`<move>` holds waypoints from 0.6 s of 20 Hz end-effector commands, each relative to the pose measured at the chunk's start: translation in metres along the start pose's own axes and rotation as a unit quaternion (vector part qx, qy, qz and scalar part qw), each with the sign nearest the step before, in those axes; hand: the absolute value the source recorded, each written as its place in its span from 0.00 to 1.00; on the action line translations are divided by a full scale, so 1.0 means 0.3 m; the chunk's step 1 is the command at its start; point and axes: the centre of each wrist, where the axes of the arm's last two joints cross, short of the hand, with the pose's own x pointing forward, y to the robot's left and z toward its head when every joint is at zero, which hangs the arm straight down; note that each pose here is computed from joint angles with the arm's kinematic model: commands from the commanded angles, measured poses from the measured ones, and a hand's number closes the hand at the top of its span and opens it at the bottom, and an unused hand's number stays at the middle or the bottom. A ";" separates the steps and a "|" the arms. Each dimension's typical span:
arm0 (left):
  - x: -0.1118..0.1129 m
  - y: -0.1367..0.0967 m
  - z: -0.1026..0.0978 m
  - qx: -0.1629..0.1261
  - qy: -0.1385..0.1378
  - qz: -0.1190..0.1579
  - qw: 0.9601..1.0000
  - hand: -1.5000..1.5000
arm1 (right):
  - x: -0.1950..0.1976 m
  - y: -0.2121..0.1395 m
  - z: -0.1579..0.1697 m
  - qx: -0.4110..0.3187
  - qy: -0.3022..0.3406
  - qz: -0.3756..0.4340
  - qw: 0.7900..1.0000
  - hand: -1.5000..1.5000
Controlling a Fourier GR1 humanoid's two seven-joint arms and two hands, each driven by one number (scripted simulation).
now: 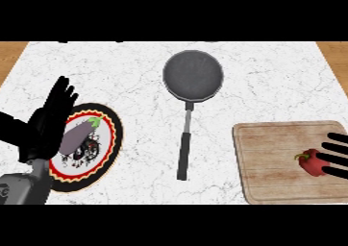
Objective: Pick the bell pepper from the cutting board and place it in the pan
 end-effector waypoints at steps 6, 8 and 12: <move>0.027 -0.027 -0.013 0.006 -0.001 -0.007 1.000 0.50 | 0.119 0.061 -0.036 -0.004 -0.002 0.001 1.000 0.00; 0.015 0.011 -0.003 -0.003 0.013 0.002 1.000 0.50 | 0.144 0.018 -0.068 0.007 0.008 0.019 1.000 0.00; 0.008 0.056 -0.010 0.002 -0.004 -0.008 1.000 0.50 | 0.140 0.095 -0.128 -0.003 0.030 0.021 0.999 0.00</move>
